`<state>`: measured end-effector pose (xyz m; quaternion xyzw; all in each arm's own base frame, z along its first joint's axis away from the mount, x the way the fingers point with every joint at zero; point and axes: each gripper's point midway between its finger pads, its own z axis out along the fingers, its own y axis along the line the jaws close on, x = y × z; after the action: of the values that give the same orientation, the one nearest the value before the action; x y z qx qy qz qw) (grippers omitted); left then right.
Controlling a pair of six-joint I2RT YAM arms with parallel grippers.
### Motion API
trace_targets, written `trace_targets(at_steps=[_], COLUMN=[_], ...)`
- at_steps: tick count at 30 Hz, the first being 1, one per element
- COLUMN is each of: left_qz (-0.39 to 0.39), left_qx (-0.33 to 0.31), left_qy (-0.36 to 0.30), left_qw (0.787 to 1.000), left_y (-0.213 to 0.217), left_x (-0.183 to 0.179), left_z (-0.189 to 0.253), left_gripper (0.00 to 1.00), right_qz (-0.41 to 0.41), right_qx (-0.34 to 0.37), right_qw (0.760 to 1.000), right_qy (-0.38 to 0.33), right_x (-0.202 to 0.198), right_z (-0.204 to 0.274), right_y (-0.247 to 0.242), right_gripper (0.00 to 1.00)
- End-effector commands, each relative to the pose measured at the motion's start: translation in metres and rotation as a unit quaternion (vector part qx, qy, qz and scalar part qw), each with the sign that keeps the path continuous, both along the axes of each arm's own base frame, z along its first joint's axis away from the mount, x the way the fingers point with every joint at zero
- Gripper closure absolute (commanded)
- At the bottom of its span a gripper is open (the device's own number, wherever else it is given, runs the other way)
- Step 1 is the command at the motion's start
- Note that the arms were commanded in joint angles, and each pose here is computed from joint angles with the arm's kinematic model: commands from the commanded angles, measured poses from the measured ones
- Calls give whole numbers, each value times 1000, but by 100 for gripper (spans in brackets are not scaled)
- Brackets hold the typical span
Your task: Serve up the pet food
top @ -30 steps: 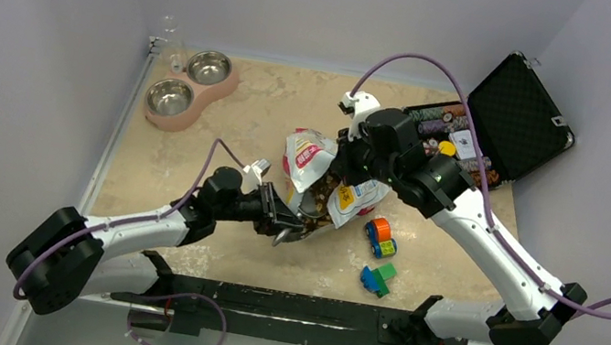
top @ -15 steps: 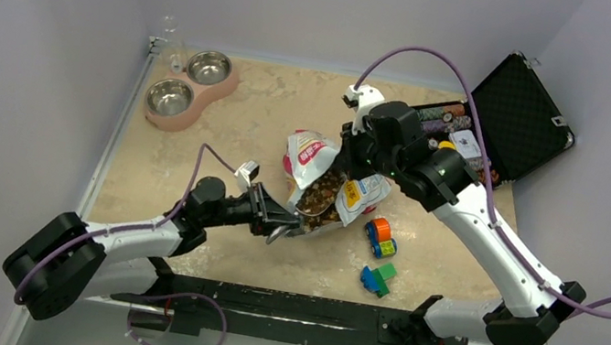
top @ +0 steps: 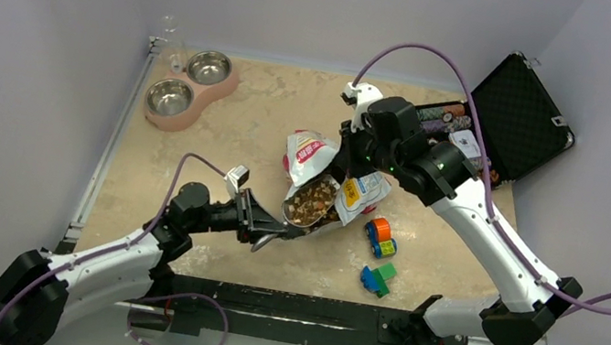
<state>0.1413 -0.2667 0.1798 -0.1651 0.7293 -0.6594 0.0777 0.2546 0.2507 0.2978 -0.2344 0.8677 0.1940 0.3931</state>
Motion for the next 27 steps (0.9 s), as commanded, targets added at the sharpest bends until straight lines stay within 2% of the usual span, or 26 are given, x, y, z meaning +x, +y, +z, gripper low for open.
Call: trace_targets(at_steps=[1,5,8,11,13,15,17,19,21,23,27], left_qz=[-1,-2,29,70,96,131,158,173,156,136,127], left_qx=[8,9,1,-1,-58,-112,-83,-27,-65,-96,-76], left_qy=[10,16,40,133,182,201,185,174,184,164,147], left_qw=[1000,1000,999,989,977,964,966,969,968,972,978], left_y=[11,17,20,14,9,10,12,18,14,13,19], left_x=[-12,-22,-13,9,22,34,41,44,46,41,29], left_z=[-6,0,2,-19,-10,11,34,28,20,25,15], left_gripper=[100,100,100,100,100,100,100,100,100,100,100], right_qz=[-48,-46,-38,-35,-32,-30,-31,-29,-29,-28,-35], right_qx=[70,73,79,83,83,83,85,87,88,88,79], right_qw=[991,992,993,993,993,993,993,993,993,993,993], right_qy=[-99,-90,-83,-81,-77,-73,-75,-74,-72,-72,-79], right_x=[21,21,19,18,16,14,12,10,10,10,12], right_z=[77,74,73,72,70,70,71,70,69,69,66], right_y=[-13,-11,-7,-5,-5,-6,-7,-8,-7,-7,-11], right_gripper=[100,100,100,100,100,100,100,100,100,100,100])
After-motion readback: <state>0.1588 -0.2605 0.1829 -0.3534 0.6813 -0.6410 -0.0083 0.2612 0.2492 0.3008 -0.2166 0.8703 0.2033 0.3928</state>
